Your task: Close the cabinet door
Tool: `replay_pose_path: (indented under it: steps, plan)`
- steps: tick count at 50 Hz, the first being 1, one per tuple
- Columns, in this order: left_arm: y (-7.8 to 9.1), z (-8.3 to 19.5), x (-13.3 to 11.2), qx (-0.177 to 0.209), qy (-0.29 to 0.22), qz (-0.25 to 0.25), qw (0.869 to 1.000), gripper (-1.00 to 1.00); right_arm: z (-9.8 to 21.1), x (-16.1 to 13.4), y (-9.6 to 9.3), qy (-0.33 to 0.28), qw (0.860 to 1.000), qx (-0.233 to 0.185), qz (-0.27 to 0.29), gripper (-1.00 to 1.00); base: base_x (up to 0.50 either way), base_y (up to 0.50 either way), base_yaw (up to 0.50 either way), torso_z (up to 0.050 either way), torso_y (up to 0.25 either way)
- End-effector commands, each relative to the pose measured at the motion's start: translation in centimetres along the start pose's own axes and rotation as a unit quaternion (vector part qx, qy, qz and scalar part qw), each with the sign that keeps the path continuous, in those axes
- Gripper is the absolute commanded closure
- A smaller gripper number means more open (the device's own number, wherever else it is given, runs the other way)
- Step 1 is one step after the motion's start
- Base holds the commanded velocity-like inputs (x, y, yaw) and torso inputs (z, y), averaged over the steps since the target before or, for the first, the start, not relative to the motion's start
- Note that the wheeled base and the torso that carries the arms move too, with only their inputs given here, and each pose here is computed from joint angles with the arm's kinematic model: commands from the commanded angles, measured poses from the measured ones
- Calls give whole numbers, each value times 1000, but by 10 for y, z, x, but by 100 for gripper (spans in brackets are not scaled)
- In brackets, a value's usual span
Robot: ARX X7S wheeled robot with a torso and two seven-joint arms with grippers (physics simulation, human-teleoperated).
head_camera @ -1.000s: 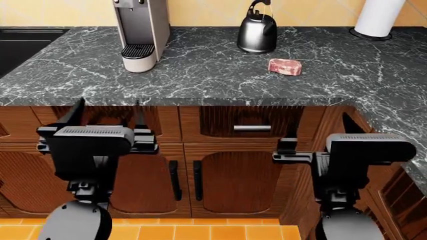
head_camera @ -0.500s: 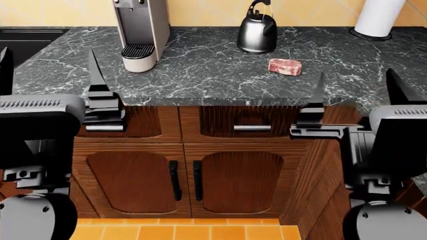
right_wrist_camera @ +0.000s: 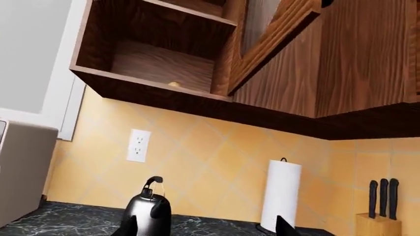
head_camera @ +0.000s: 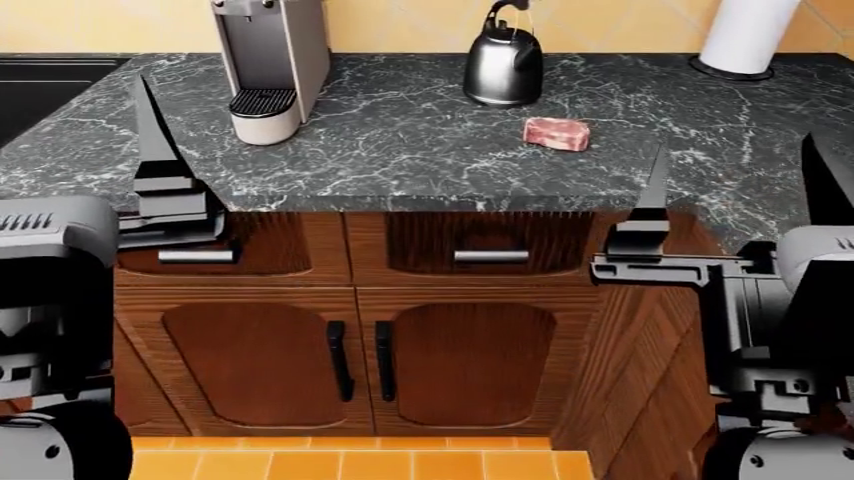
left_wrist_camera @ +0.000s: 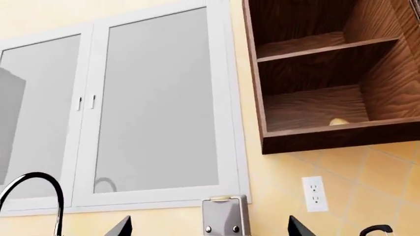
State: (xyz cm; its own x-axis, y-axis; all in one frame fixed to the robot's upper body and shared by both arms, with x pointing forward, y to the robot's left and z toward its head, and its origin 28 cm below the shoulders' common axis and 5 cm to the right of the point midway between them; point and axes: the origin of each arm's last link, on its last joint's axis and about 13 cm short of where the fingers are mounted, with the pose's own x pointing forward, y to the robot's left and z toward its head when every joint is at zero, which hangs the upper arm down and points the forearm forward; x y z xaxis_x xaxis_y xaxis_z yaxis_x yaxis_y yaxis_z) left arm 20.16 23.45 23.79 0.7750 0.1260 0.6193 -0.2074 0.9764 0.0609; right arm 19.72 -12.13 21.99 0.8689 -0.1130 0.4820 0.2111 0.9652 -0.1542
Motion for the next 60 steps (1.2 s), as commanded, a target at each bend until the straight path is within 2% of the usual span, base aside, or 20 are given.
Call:
replay_pose_path:
  steps: [1, 7, 13, 32, 60]
  plan:
    - [0, -1, -1, -5, 0, 2, 1000, -100, -1, -2, -1, 1, 1000, 10, -1, -100, 0, -500, 0, 0, 0]
    - [1, -2, -1, -4, 2, 6, 1000, -100, -2, -1, -1, 2, 1000, 9, -3, -100, 0, -467, 0, 0, 0]
    - [3, -1, -1, -5, 1, 7, 1000, -100, -2, -2, 0, 1, 1000, -4, 0, -100, 0, 0, 0, 0, 0]
    - [4, 1, 0, -4, -1, 11, 1000, -100, 0, -1, -3, 0, 1000, 12, -6, -100, 1, 0, 0, 0, 0]
    - [8, 2, -2, -2, -7, 16, 1000, -100, -2, -3, -3, -1, 1000, 12, -10, -100, 495, 0, 0, 0, 0]
